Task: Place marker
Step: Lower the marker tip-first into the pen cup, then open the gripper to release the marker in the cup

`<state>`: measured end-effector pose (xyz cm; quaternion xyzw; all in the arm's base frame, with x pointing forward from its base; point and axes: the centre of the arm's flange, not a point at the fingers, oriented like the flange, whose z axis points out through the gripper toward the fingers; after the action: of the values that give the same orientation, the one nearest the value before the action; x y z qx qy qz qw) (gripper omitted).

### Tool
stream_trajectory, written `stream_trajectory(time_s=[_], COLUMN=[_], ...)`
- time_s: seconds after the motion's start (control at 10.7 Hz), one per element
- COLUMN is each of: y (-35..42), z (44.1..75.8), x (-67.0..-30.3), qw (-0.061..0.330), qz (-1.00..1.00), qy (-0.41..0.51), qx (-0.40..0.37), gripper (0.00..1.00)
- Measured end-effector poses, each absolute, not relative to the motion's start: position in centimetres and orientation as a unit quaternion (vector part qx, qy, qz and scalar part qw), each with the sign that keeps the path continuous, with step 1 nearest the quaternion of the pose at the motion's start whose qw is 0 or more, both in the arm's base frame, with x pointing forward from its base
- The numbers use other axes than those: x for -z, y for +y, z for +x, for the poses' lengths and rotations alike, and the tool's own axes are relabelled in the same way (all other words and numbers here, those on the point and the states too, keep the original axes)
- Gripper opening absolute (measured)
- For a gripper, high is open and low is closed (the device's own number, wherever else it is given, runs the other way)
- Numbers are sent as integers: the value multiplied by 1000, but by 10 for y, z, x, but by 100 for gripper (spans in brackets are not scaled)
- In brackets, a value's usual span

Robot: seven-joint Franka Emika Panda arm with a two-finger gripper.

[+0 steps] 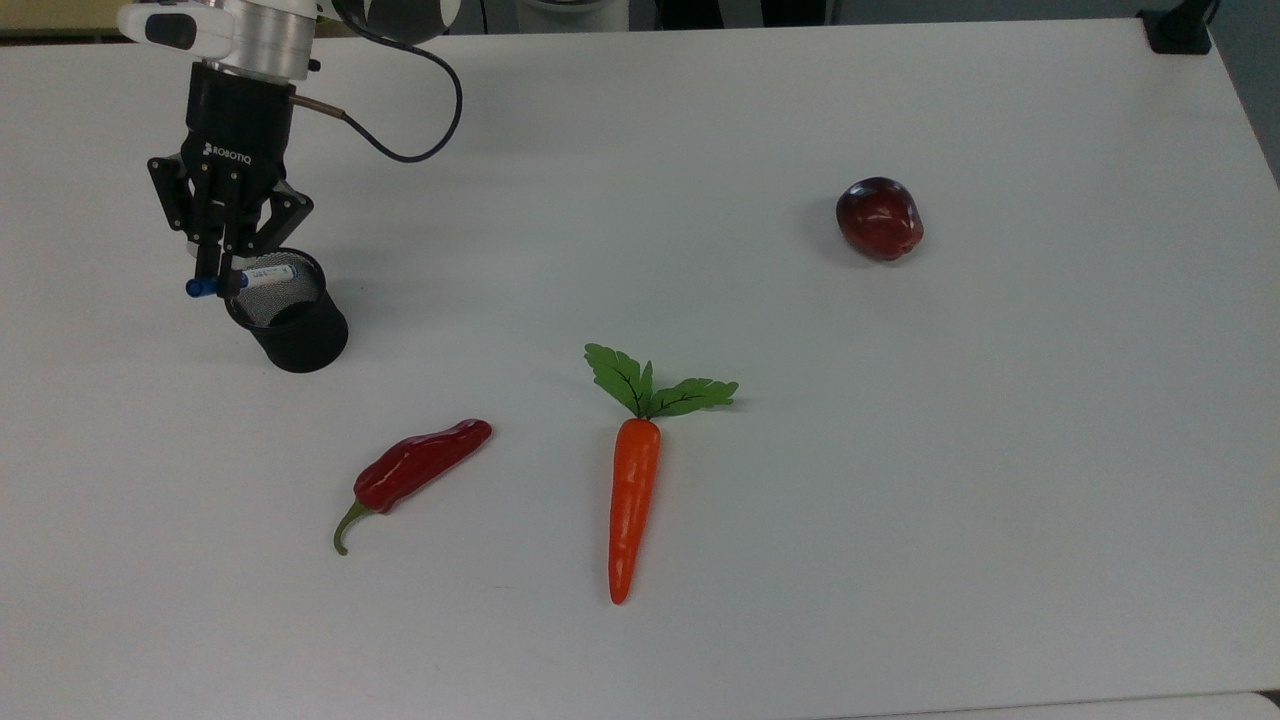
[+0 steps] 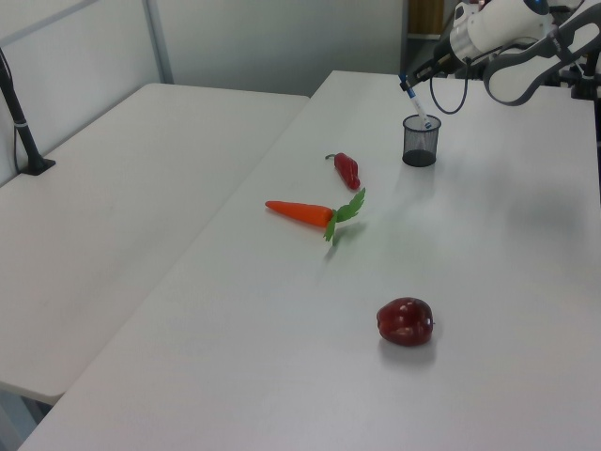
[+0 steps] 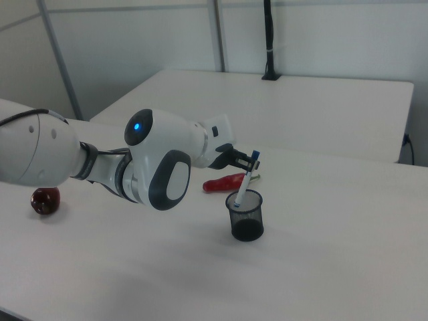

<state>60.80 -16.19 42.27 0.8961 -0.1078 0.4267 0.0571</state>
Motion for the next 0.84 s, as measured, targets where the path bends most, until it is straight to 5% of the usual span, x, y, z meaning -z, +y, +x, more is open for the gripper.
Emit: stream_trajectory(time_s=[0.56,0.84], y=[-160,-159], z=[609,611], x=[-422,-425], qw=[56,56], qz=[897,895], qy=[-106,-105], qx=[-426,-430], gripper=[100,100])
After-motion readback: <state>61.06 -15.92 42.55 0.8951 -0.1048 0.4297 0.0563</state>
